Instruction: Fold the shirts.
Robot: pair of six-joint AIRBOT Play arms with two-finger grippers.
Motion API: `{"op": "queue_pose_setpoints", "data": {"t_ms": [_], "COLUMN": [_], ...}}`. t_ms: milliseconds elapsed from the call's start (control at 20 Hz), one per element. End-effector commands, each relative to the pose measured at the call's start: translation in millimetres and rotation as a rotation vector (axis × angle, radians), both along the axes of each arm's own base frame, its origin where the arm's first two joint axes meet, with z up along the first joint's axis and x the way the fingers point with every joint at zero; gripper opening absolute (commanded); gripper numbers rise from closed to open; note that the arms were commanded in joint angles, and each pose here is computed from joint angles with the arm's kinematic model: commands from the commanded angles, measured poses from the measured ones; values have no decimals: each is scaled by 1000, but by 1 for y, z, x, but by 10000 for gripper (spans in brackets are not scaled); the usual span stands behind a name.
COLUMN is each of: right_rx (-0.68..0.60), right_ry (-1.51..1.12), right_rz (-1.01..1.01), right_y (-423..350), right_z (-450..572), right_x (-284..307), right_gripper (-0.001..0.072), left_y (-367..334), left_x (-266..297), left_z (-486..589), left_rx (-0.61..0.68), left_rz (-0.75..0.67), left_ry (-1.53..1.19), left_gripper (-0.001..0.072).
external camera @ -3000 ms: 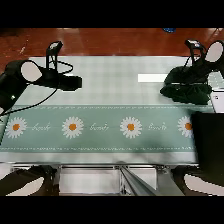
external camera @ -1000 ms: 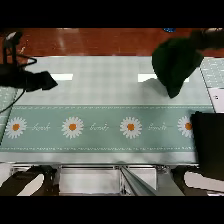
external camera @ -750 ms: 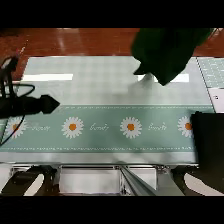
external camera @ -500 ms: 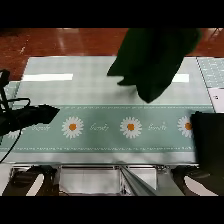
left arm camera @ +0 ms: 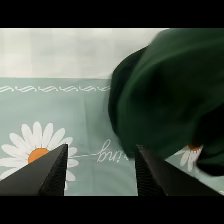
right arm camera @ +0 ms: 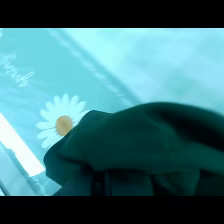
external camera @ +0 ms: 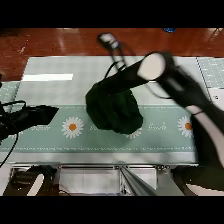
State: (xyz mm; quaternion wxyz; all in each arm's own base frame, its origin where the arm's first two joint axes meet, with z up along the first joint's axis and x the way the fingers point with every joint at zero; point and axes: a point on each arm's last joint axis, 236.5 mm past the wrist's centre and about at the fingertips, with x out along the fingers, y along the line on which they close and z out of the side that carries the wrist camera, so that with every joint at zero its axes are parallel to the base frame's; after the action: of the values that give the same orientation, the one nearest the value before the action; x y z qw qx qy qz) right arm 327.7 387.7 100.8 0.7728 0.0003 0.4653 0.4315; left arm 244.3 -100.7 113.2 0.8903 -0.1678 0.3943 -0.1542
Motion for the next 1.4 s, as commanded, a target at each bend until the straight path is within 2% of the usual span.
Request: {"op": "queue_pose_setpoints", "data": {"t_ms": [0, 50, 100, 150, 300, 400, 500, 600, 700, 900, 1100, 1350], "right_rx": [14, 17, 20, 13, 4, 19, -21, -37, -37, 43, 56, 122], "right_ry": [154, 206, 238, 242, 211, 140, 92, 113, 193, 337, 435, 514], "right_rz": [-9, -29, -39, -37, -83, -224, -410, -584, -715, -807, -820, -814], "right_y": [57, 59, 55, 44, -29, -109, -204, -284, -337, -359, -350, -330], "right_z": [-72, -85, -89, -86, -42, -4, 15, 7, -27, -94, -133, -149], "right_x": [-22, -22, -19, -11, 37, 80, 108, 107, 84, 17, -25, -42], "right_gripper": [25, 163, 390, 410, 410, 410, 410, 409, 407, 406, 406, 406], "left_y": [0, 0, 1, 1, 2, 0, -2, -9, -26, -45, -69, -81], "left_x": [0, 0, 3, 8, 13, 11, 6, -1, -9, 0, 38, 52], "left_z": [-3, -4, -4, -3, 0, -2, -19, -56, -96, -151, -170, -204], "left_rx": [-1, 0, 0, -3, -12, -24, -42, -83, -133, -187, -327, -280], "left_rz": [1, 1, 4, 13, 24, 27, 35, 49, 1, -78, -83, -125], "left_ry": [5, 8, 2, -9, -26, -6, 91, 258, 394, 498, 468, 510], "left_gripper": [505, 505, 505, 504, 505, 505, 505, 505, 505, 505, 505, 505]}}
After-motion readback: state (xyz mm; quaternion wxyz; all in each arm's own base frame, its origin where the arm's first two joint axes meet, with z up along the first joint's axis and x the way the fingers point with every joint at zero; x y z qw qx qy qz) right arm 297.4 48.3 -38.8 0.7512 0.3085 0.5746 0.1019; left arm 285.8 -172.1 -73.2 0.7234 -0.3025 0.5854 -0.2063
